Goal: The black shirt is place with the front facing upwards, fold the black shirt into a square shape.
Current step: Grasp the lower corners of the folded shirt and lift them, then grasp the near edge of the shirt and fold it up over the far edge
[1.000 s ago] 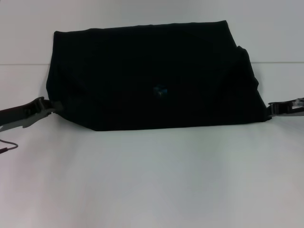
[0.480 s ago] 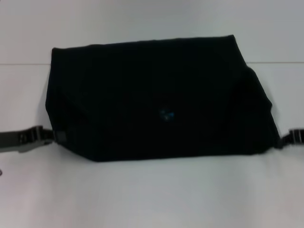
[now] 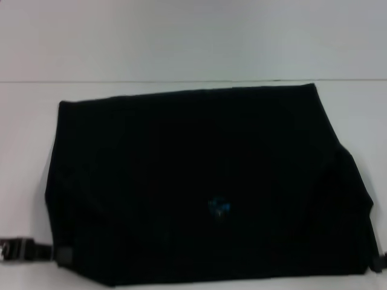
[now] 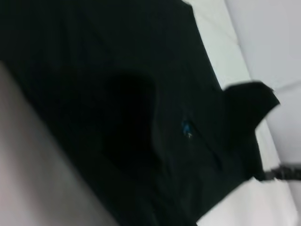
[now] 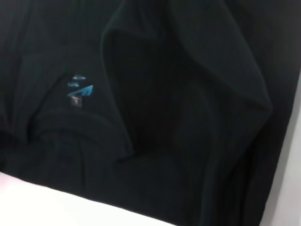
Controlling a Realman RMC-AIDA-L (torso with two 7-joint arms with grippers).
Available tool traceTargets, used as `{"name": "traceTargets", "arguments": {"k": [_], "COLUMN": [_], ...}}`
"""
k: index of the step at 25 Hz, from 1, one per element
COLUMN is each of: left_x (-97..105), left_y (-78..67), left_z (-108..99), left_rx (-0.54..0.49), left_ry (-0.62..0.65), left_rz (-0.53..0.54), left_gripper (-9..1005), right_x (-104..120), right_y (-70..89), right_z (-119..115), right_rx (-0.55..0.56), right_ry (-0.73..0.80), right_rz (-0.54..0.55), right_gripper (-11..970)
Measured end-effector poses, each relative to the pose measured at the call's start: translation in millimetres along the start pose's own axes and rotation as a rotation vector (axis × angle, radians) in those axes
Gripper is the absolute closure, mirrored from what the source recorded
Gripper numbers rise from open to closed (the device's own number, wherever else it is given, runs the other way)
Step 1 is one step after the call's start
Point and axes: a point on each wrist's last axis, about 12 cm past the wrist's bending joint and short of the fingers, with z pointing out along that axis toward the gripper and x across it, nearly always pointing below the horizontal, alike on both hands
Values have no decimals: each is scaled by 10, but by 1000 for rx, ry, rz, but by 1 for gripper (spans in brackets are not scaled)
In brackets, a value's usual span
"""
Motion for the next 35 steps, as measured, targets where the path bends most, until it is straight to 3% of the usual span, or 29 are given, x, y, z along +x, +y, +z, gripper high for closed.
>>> {"name": "traceTargets", "arguments": {"k": [6, 12, 15, 19, 25, 30, 35], "left_x": [147, 130, 20, -285, -794, -975, -899], "left_y": [37, 40, 21, 5, 24, 30, 67], "left_z": [-135, -200, -283, -341, -182, 109, 86], "left_rx": [-18, -9, 11, -10, -85, -102, -111], "left_ry": [37, -11, -133, -299, -477, -430, -430], "left_rz": [-21, 5, 31, 36, -12, -29, -43], "left_gripper": [994, 993, 993, 993, 994, 994, 994], "right_x": [245, 264, 121, -216, -816, -1038, -965], "right_y": [-94, -110, -45, 26, 55, 191, 227], "right_z": [-77, -110, -204, -384, -389, -92, 20], "right_rx": [-53, -89, -154, -230, -190, -165, -183], "right_ry": [-2, -52, -156, -365, -597, -551, -494], "right_rz": [49, 44, 0, -29, 22, -4, -13], "right_gripper": [957, 958, 958, 958, 958, 958, 958]}}
